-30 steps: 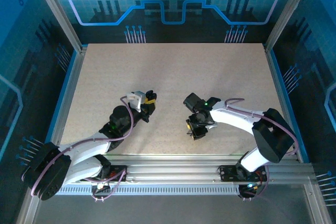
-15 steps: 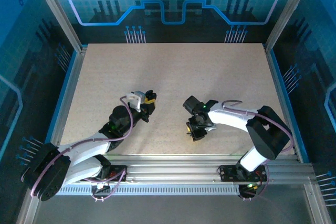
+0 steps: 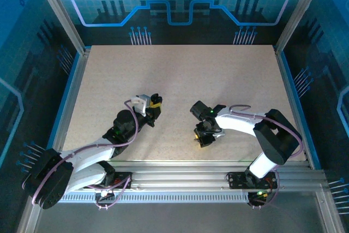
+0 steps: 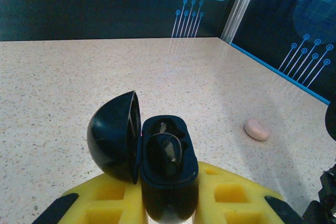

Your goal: Insert the wireless bluetooth earbuds into the charging case

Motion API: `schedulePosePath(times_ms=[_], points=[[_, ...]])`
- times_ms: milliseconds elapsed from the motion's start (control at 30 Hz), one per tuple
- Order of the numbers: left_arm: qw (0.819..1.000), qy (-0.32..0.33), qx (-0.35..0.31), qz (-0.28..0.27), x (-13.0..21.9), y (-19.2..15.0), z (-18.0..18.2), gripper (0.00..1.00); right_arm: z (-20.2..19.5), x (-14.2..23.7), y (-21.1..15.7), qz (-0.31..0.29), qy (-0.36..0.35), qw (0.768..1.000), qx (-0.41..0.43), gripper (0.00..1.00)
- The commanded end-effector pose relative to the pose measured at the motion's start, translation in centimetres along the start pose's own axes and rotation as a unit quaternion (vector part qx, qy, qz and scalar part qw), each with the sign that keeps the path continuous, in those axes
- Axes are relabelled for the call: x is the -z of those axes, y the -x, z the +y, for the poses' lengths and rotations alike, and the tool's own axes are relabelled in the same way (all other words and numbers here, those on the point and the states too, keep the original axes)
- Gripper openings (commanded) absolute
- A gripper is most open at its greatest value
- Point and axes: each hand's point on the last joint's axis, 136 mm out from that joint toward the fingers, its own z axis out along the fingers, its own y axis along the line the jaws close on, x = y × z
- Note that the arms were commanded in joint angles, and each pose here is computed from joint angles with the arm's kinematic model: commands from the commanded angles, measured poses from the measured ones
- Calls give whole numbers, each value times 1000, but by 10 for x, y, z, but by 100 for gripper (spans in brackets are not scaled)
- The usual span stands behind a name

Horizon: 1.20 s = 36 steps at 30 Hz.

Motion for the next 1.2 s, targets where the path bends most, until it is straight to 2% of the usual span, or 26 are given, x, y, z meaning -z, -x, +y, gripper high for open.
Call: schedulePosePath(times_ms=[0, 133, 433, 667, 900, 1167], points=[[1000, 9, -3, -8, 3, 4, 4, 21, -1, -16, -1, 1, -11, 999, -46, 31], [1000, 8, -2, -7, 2, 4, 4, 21, 2, -16, -4, 5, -9, 999, -42, 31], [1000, 5, -1, -7, 1, 5, 2, 21, 2, -16, -4, 7, -10, 999, -36, 19], [1000, 3, 1, -3, 1, 3, 2, 21, 3, -11, -1, -1, -3, 1000, -18, 16], [1000, -5, 5, 11, 1, -4, 0, 21, 7, 14, 14, -53, 25, 997, 46, 15], [999, -34, 13, 33, -4, -16, -9, 21, 29, 60, 28, -112, 119, 978, 131, 15]])
